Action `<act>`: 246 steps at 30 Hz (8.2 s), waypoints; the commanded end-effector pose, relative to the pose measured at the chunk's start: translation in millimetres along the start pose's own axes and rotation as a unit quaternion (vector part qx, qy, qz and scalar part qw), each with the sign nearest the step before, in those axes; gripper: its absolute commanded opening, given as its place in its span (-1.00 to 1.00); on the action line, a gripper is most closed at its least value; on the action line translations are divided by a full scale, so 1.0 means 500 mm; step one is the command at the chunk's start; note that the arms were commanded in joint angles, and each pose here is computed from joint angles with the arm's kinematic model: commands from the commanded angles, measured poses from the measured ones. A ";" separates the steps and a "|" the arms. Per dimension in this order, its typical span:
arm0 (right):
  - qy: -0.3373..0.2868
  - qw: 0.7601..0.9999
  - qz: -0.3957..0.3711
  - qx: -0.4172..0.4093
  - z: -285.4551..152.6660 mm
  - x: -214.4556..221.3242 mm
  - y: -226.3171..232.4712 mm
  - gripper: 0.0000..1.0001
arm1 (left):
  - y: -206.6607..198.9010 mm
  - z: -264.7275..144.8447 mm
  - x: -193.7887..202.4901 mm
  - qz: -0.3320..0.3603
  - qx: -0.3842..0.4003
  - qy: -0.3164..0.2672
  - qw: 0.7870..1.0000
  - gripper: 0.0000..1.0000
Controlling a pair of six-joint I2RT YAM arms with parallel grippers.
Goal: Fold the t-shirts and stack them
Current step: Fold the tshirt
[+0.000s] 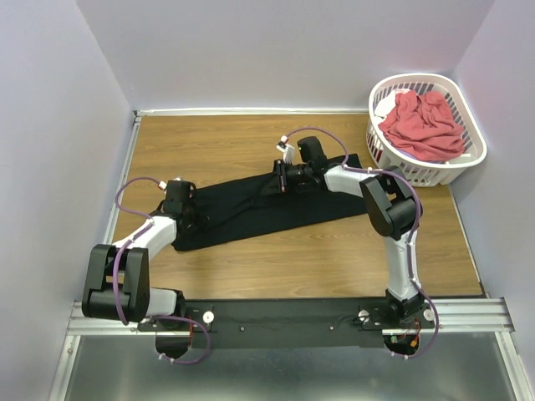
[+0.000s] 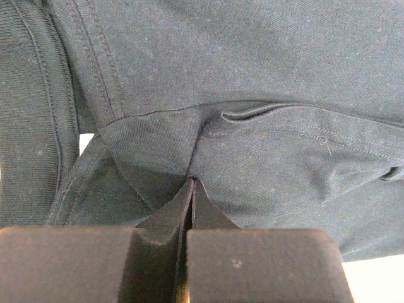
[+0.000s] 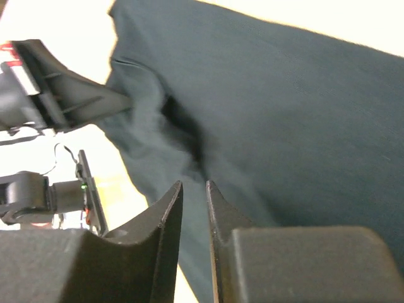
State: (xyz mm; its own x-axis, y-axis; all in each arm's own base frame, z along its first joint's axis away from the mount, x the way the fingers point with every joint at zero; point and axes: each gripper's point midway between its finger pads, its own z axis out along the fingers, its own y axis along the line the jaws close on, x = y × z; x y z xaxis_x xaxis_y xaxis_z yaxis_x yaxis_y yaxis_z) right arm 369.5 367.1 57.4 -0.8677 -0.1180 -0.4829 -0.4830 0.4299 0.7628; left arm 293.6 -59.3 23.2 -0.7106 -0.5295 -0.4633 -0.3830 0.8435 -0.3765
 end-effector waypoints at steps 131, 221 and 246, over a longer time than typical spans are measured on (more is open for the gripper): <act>-0.018 0.990 -0.130 0.056 0.141 -0.200 0.085 0.18 | -0.151 -0.339 -0.301 0.138 0.092 -0.347 0.923 0.85; 0.074 0.938 0.254 0.222 -0.326 0.492 -0.026 -0.14 | -0.181 -0.140 0.266 0.228 0.100 0.138 0.959 0.59; 0.033 0.941 0.228 0.248 -0.346 0.463 -0.026 0.08 | -0.369 -0.152 0.468 0.285 0.238 0.267 0.889 0.10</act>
State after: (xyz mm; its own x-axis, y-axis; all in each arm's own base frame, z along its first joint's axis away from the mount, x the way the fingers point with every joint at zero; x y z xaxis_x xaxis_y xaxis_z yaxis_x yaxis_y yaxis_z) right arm 164.7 191.7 24.1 -0.9838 0.1284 -0.1250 0.0200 0.7718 0.6355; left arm 153.7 -312.7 35.7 -0.9458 0.1743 -0.2739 0.2951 0.8132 -0.5016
